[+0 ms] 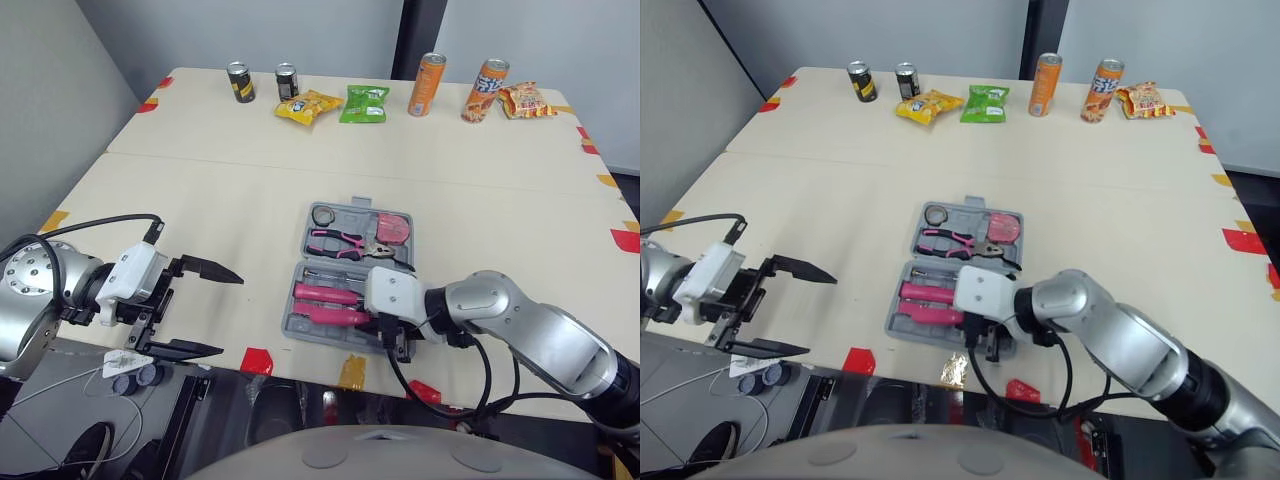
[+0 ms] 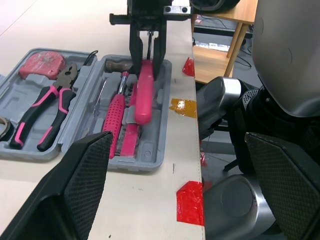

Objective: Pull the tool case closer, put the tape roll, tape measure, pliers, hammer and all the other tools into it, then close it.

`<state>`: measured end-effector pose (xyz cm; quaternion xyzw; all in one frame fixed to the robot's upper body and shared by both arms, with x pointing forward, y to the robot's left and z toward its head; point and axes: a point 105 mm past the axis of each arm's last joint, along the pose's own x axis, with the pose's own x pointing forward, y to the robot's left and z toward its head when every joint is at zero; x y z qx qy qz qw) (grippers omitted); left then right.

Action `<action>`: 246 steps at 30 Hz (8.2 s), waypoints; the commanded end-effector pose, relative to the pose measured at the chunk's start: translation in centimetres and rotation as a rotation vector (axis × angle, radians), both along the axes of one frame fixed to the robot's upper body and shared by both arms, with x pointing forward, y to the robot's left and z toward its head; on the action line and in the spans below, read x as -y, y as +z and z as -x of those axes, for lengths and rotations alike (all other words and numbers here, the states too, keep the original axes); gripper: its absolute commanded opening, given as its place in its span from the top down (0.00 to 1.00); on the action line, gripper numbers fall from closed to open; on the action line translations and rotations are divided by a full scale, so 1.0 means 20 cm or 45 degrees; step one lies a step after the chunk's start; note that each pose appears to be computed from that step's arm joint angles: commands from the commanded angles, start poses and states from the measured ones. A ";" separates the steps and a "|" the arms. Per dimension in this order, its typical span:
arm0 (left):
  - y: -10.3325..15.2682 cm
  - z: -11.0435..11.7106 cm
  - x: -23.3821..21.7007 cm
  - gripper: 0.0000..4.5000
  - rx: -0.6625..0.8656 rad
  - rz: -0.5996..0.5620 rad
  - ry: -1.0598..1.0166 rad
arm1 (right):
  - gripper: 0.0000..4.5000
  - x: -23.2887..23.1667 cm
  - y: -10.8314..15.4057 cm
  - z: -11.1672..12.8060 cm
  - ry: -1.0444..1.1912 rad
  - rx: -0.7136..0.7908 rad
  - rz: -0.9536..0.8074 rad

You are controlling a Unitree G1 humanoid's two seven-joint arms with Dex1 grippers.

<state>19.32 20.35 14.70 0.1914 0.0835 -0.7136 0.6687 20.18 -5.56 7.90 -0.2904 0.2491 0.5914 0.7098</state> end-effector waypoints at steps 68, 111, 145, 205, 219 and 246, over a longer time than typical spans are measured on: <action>0.03 0.00 -0.02 0.00 0.023 -0.010 -0.036 | 0.80 -0.17 0.06 -0.01 0.188 0.057 -0.588; 0.02 -0.25 -0.12 0.00 0.026 0.357 0.586 | 1.00 0.33 0.08 -0.22 -0.350 0.238 -0.810; -0.34 -0.42 -0.60 0.00 -0.009 0.362 1.354 | 0.01 1.39 -0.10 -0.18 -1.323 0.475 -0.788; -0.61 -0.64 0.37 1.00 -0.119 0.003 0.233 | 0.99 0.52 -0.23 -0.38 -0.208 0.104 -0.387; -0.65 -0.53 0.35 1.00 -0.185 -0.023 0.138 | 0.99 0.46 -0.22 -0.27 -0.142 0.007 -0.414; -0.68 -0.41 0.29 1.00 -0.243 -0.055 0.134 | 0.99 0.45 -0.23 -0.24 -0.211 0.045 -0.432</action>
